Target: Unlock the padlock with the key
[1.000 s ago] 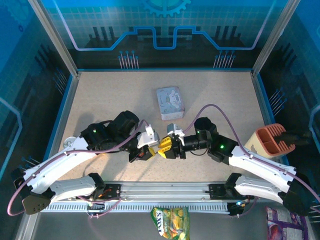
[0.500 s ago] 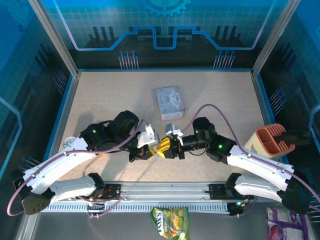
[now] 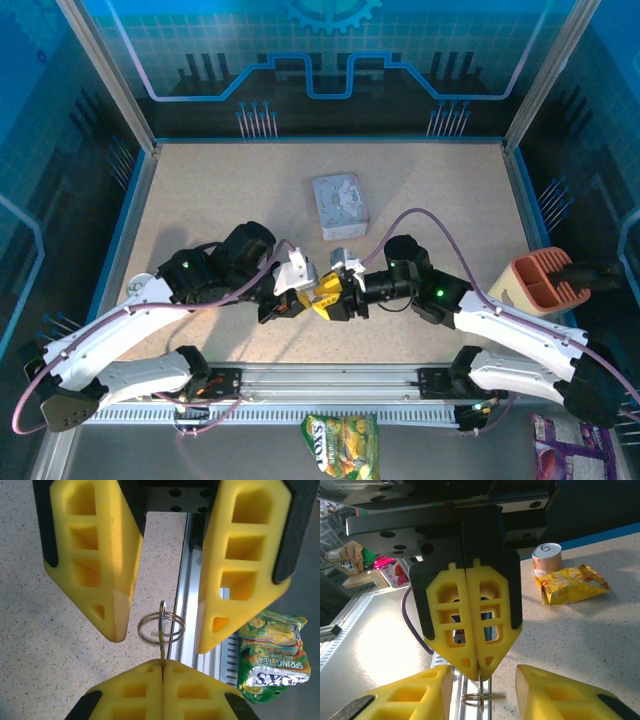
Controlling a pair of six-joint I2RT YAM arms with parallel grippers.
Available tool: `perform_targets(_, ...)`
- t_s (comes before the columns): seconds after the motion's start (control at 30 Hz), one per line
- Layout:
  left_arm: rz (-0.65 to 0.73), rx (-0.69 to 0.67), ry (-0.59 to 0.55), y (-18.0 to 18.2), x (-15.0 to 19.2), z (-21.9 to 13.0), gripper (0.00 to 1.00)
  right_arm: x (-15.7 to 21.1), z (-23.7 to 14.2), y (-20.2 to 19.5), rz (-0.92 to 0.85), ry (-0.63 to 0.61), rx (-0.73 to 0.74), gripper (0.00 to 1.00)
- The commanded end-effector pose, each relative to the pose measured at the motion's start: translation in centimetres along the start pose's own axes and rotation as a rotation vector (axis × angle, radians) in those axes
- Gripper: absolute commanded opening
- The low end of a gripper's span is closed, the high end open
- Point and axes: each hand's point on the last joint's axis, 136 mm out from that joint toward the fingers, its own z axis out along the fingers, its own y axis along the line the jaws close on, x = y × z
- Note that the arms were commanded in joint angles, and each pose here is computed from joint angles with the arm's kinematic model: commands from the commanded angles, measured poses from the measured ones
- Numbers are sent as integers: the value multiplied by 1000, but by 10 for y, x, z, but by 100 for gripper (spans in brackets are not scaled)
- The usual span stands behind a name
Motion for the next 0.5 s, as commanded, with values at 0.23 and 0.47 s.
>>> perform_targets(0.23, 26, -4, -7, -2, 5, 0, 0, 0, 2, 3, -1, 15, -3, 23)
perform_targets(0.47, 22, -7, -2, -2, 7, 0, 0, 1, 4, 5, 15, 18, -26, 11)
